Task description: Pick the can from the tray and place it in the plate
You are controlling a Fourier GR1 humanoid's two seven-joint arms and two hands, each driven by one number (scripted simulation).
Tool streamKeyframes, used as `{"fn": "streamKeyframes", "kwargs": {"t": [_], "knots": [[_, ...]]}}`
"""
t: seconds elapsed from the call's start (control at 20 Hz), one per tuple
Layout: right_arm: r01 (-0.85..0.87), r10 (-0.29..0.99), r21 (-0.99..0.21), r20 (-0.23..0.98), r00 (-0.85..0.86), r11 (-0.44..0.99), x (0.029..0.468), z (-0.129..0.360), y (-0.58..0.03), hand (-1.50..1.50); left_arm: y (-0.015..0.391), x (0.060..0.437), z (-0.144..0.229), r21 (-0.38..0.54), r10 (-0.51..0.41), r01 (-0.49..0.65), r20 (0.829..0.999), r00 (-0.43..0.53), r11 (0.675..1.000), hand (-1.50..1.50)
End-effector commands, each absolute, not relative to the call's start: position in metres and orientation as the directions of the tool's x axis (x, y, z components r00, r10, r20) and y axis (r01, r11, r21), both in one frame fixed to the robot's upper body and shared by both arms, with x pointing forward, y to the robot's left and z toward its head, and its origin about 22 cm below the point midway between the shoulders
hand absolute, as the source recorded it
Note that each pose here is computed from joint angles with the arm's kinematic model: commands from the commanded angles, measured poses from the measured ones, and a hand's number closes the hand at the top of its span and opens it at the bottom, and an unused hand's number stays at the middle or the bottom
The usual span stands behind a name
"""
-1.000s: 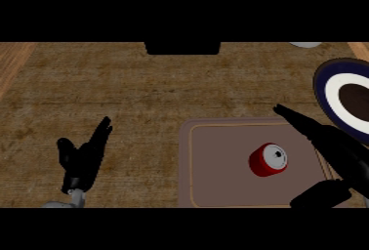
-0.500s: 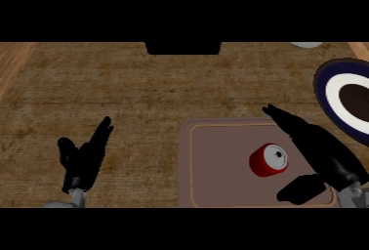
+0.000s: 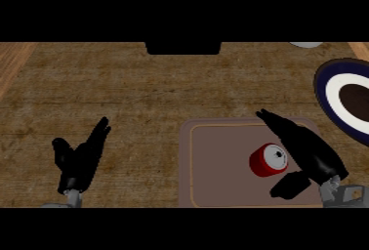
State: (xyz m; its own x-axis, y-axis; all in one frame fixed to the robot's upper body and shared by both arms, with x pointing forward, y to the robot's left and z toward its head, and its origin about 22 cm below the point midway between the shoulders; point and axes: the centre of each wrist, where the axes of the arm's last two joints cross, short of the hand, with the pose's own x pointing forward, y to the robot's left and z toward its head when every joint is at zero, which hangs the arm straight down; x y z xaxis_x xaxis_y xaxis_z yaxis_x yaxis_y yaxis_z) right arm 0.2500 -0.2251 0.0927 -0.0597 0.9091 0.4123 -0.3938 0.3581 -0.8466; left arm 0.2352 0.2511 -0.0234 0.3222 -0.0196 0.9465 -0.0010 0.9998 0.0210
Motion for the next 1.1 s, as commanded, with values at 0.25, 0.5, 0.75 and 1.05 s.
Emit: {"fn": "streamKeyframes", "kwargs": {"t": [0.25,0.5,0.75,1.05], "knots": [[-0.425,0.936,-0.883,0.300,-0.183,0.200,0.246,0.067,-0.209,1.50,0.245,0.235,-0.027,0.025,-0.030,0.019,0.930,0.367,1.000,0.00],[-0.403,0.941,-0.896,0.280,-0.189,0.186,0.244,0.065,-0.226,1.50,0.236,0.226,-0.033,-0.001,-0.001,0.005,0.931,0.365,1.000,0.00],[-0.255,0.931,-0.937,0.296,-0.214,0.239,0.254,0.062,-0.218,1.50,0.240,0.236,-0.029,-0.005,0.006,-0.005,0.926,0.378,1.000,0.00],[-0.048,0.827,-0.886,0.448,-0.341,0.460,0.172,0.085,-0.236,1.50,0.264,0.221,-0.034,0.007,0.015,-0.055,0.920,0.392,0.998,0.00]]}}
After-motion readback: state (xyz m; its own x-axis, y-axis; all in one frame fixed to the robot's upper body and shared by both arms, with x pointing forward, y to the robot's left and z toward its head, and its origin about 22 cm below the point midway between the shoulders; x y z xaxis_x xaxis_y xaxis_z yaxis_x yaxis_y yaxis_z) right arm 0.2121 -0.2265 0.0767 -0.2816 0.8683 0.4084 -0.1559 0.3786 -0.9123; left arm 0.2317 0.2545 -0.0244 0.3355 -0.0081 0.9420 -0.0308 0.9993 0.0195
